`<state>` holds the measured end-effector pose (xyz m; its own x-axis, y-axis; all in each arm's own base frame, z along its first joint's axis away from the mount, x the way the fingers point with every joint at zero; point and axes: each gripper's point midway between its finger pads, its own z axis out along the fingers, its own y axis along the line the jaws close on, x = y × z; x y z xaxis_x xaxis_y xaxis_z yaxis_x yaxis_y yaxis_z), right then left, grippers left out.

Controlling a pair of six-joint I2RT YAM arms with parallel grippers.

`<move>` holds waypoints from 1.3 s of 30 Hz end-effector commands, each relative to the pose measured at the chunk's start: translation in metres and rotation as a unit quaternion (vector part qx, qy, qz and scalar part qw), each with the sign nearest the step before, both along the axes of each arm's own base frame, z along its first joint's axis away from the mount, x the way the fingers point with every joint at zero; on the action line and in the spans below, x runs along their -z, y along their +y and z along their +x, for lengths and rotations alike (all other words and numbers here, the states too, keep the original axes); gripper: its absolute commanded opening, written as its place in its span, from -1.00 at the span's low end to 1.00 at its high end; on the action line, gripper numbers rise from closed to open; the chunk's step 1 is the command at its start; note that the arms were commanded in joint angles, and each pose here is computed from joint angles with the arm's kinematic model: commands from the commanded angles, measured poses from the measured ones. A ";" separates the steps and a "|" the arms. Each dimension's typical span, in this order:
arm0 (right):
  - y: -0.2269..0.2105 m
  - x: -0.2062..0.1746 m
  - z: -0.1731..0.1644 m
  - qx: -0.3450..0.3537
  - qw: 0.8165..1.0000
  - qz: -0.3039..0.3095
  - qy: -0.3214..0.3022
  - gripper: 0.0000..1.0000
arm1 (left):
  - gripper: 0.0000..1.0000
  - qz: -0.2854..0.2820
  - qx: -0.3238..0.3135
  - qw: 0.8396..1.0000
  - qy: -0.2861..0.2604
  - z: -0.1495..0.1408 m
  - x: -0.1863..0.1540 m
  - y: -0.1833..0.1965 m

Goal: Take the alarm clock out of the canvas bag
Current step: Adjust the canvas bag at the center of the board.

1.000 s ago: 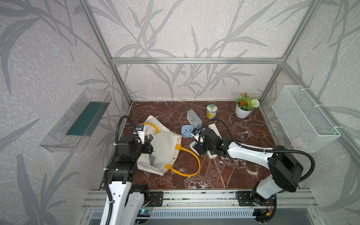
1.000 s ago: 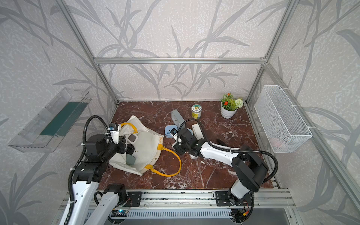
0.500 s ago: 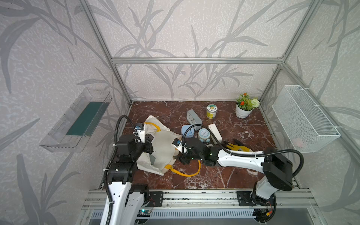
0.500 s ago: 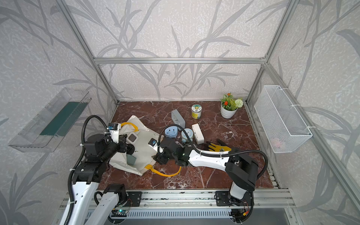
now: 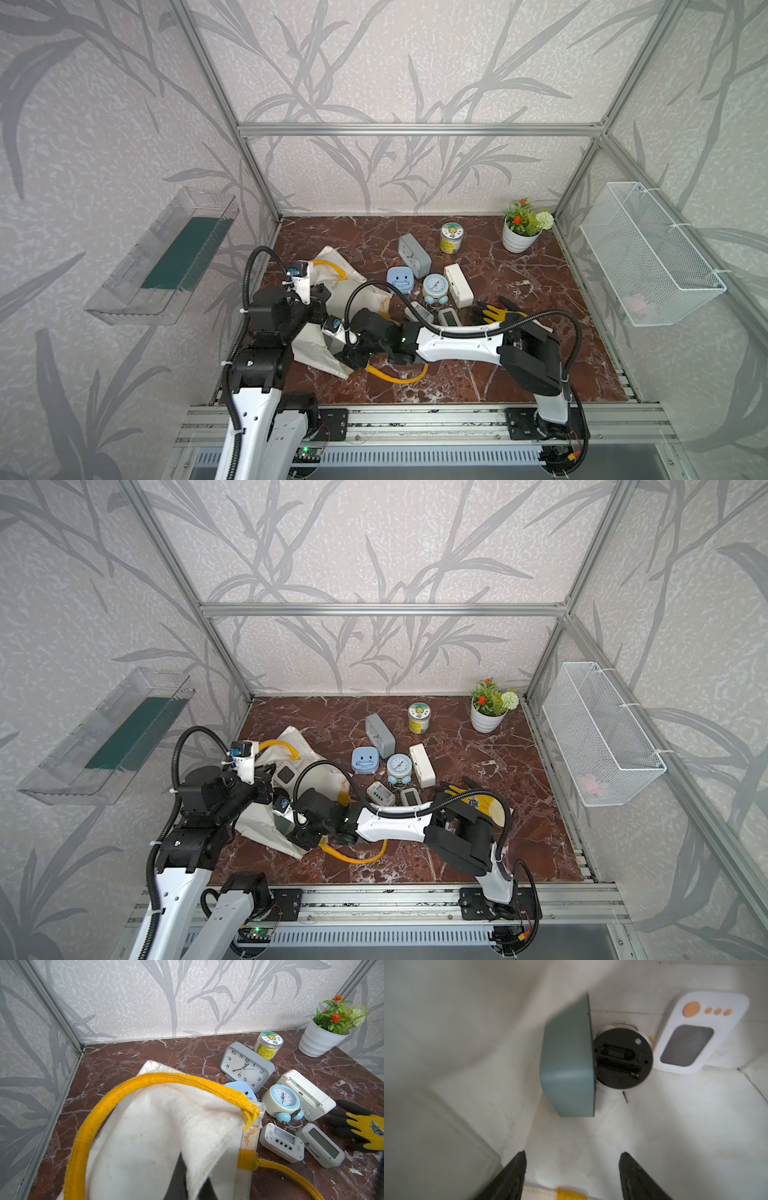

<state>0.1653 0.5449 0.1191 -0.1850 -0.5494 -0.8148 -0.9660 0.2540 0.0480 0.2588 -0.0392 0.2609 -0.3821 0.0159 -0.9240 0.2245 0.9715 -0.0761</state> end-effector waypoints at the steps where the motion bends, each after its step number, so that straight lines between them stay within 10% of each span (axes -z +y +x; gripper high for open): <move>1: 0.009 -0.003 -0.013 -0.015 0.999 0.008 0.032 0.43 | -1.00 -0.012 0.019 0.998 -0.061 0.007 -0.029 -0.008; 10: 0.048 -0.013 -0.039 -0.043 0.998 0.022 0.039 0.39 | -1.00 -0.026 0.018 0.995 -0.091 0.023 -0.034 -0.008; 39: -0.006 -0.008 0.048 0.114 0.991 0.022 -0.065 0.62 | -1.00 -0.036 0.039 0.995 -0.088 0.002 -0.029 -0.016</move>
